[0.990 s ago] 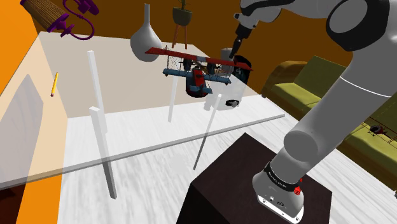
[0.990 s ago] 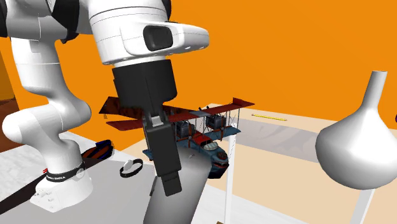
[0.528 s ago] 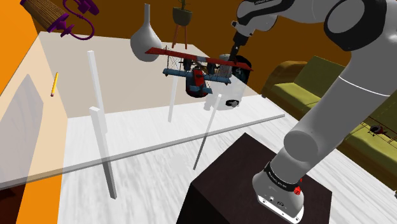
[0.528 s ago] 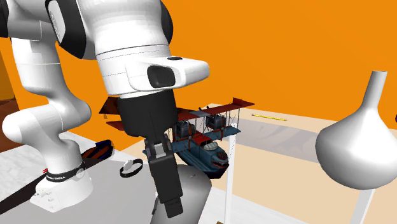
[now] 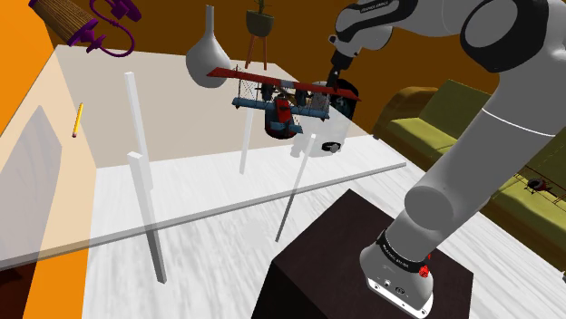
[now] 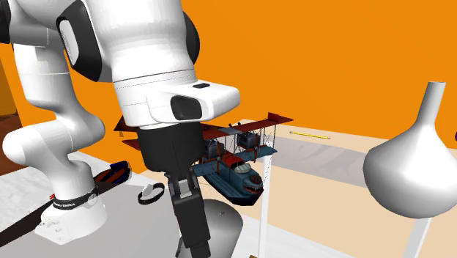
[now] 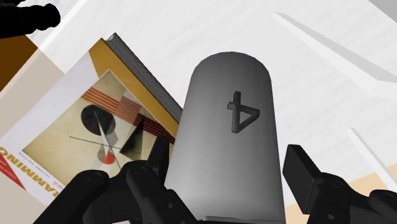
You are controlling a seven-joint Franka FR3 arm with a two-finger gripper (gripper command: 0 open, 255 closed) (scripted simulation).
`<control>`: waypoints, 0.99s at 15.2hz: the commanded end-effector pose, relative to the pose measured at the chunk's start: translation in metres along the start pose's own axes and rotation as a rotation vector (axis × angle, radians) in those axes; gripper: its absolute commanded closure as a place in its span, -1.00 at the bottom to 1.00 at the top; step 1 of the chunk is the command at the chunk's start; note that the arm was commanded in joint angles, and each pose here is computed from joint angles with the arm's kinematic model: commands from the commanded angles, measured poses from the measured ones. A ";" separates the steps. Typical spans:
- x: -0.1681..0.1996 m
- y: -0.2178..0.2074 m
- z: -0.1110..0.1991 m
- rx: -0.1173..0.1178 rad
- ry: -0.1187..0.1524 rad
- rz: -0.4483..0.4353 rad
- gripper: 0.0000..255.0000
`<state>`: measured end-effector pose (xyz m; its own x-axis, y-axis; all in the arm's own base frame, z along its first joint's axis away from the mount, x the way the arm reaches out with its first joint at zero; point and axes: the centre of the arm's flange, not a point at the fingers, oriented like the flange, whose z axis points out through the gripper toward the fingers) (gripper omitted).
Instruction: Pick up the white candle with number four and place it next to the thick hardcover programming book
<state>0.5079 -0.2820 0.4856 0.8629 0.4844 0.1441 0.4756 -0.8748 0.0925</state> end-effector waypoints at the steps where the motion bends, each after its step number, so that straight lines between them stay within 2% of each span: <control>1: 0.000 0.000 0.000 -0.001 0.001 0.000 1.00; 2: 0.000 0.000 0.000 -0.001 0.001 0.000 1.00; 3: 0.000 0.000 0.000 -0.001 0.001 0.000 -1.00; 8: 0.000 0.000 0.000 -0.001 0.001 0.000 -1.00; 12: 0.000 0.000 -0.050 -0.001 0.001 0.000 -1.00; 15: 0.000 0.000 -0.050 -0.001 0.001 0.000 -1.00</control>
<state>0.4998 -0.2814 0.5342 0.8626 0.4845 0.1452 0.4755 -0.8747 0.0939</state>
